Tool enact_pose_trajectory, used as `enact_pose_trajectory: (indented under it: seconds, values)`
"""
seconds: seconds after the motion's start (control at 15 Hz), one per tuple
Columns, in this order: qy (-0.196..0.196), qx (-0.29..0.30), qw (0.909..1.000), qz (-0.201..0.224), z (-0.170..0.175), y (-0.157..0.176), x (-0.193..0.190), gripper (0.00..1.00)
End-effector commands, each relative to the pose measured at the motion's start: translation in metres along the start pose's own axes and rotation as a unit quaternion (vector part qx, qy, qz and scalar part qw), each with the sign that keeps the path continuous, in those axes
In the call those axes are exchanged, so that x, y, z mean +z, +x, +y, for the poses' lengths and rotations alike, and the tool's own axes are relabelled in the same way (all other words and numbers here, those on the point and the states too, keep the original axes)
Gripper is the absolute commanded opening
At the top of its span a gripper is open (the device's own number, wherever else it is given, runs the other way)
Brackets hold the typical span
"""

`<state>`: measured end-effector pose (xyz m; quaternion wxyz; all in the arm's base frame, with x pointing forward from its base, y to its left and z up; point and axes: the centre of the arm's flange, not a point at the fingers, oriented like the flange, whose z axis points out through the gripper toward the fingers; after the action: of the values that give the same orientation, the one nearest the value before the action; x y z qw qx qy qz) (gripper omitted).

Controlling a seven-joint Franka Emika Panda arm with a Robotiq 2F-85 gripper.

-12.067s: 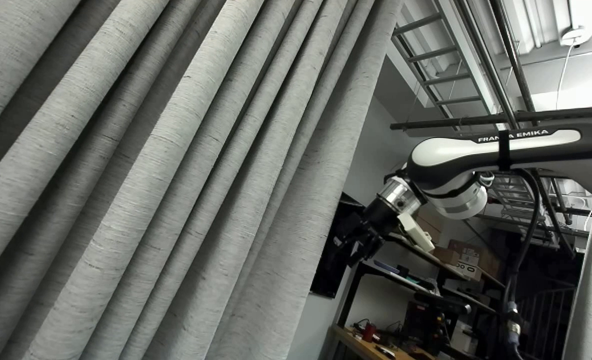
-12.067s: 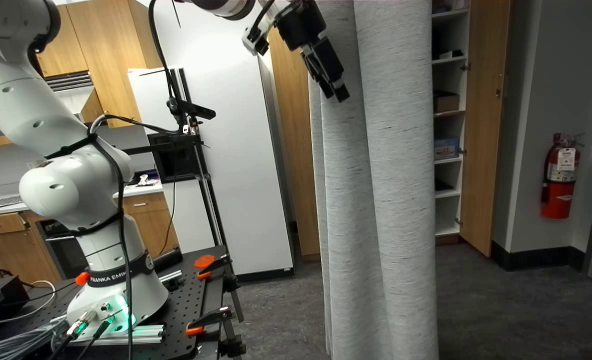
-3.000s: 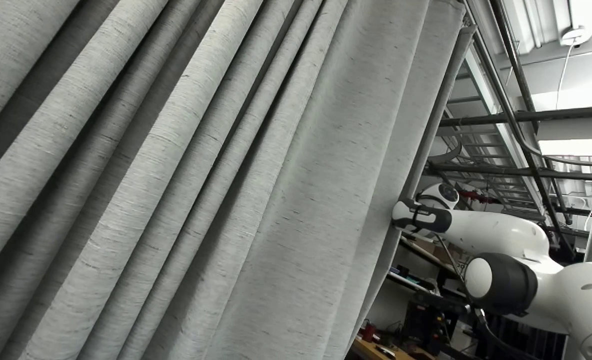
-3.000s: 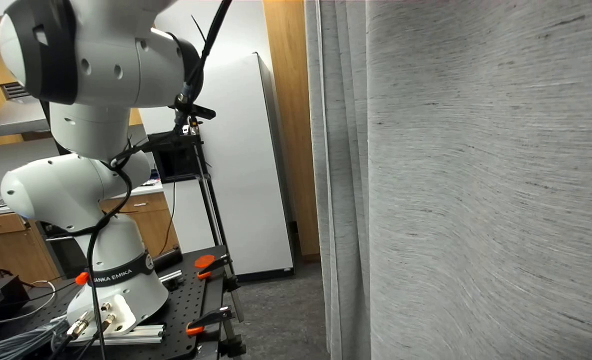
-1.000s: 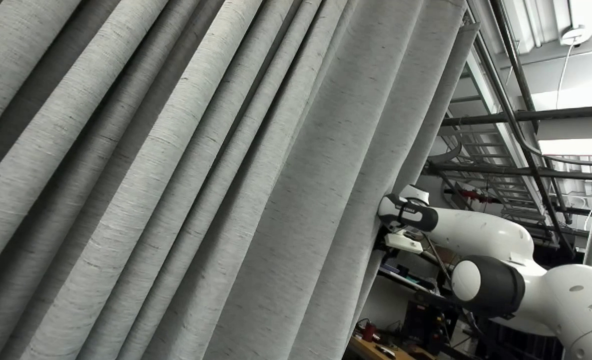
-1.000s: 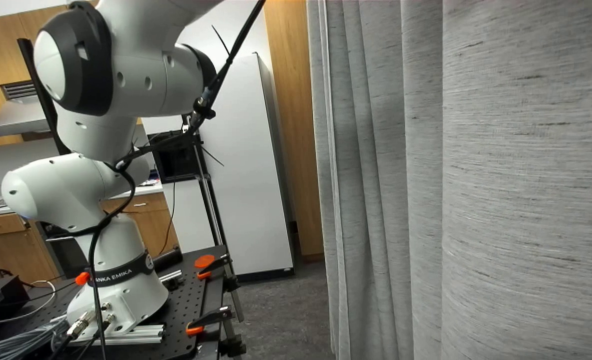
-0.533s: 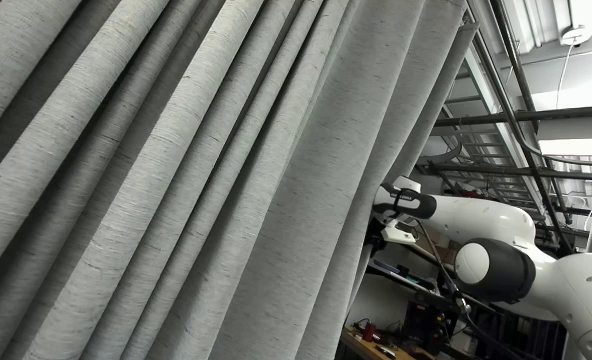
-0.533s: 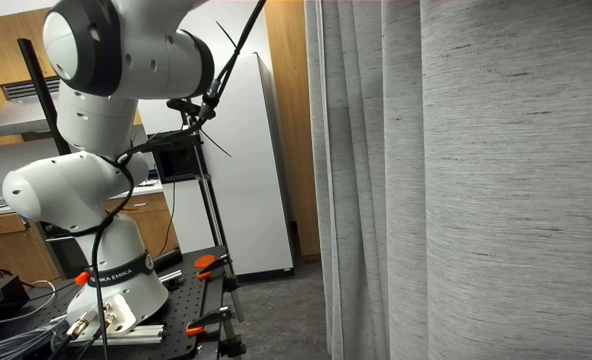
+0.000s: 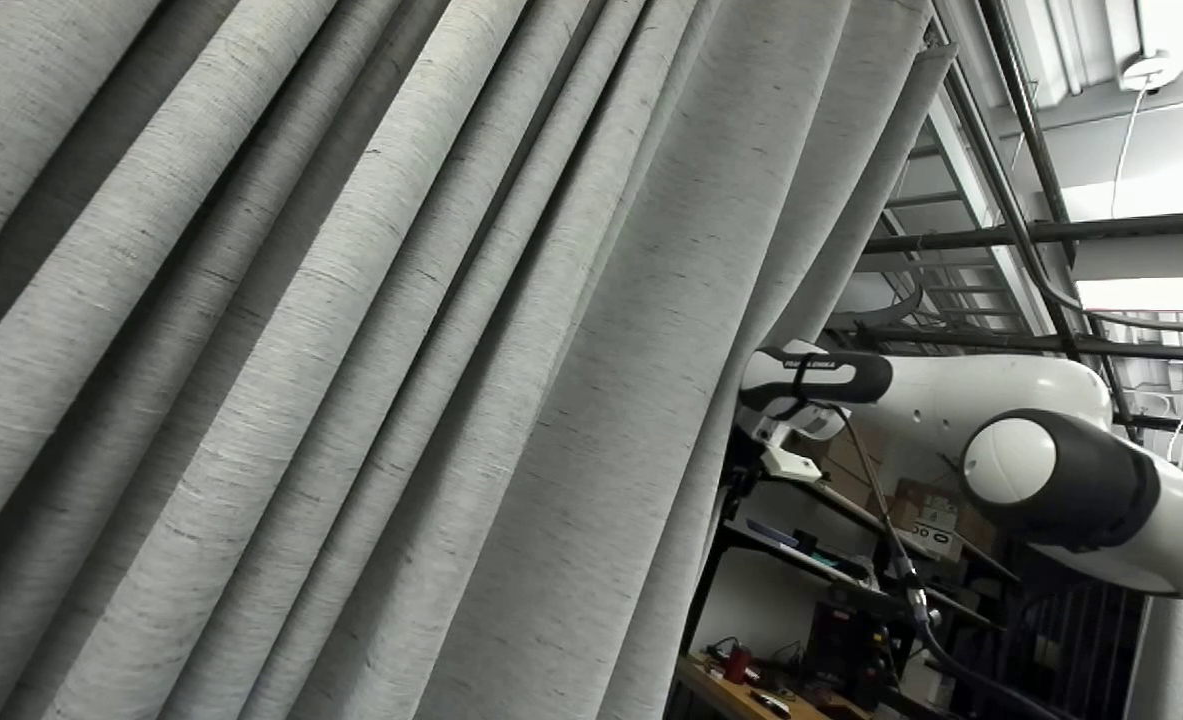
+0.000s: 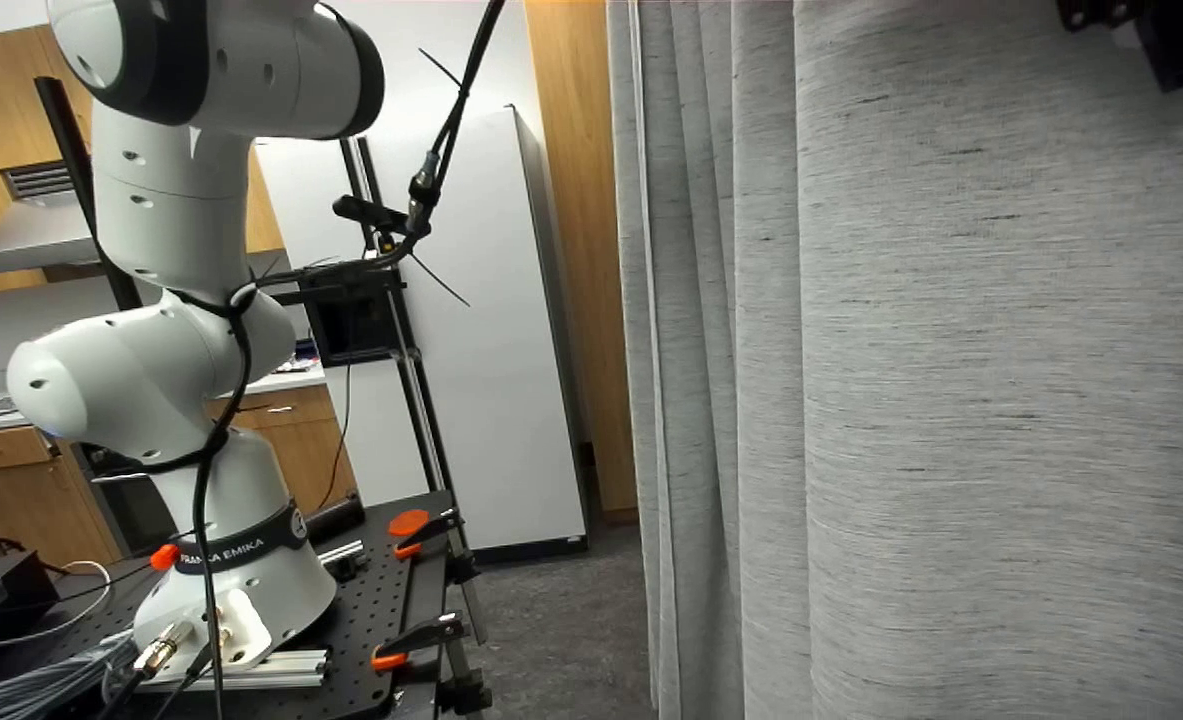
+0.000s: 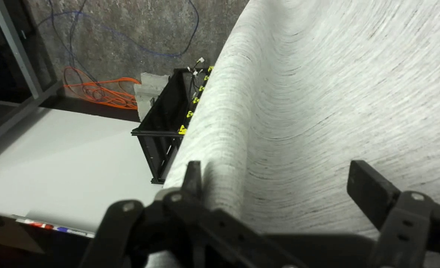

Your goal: Draw the curtain closed

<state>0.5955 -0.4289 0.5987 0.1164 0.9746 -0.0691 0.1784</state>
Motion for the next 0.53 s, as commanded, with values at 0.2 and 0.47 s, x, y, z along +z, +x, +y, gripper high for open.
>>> enact_pose_trajectory:
  seconds: [0.2,0.47]
  values:
    - [0.027,-0.036,0.9962,0.074,-0.066,-0.066,-0.030,1.00]
    - [0.034,-0.034,0.9941,0.097,-0.094,-0.078,-0.040,1.00]
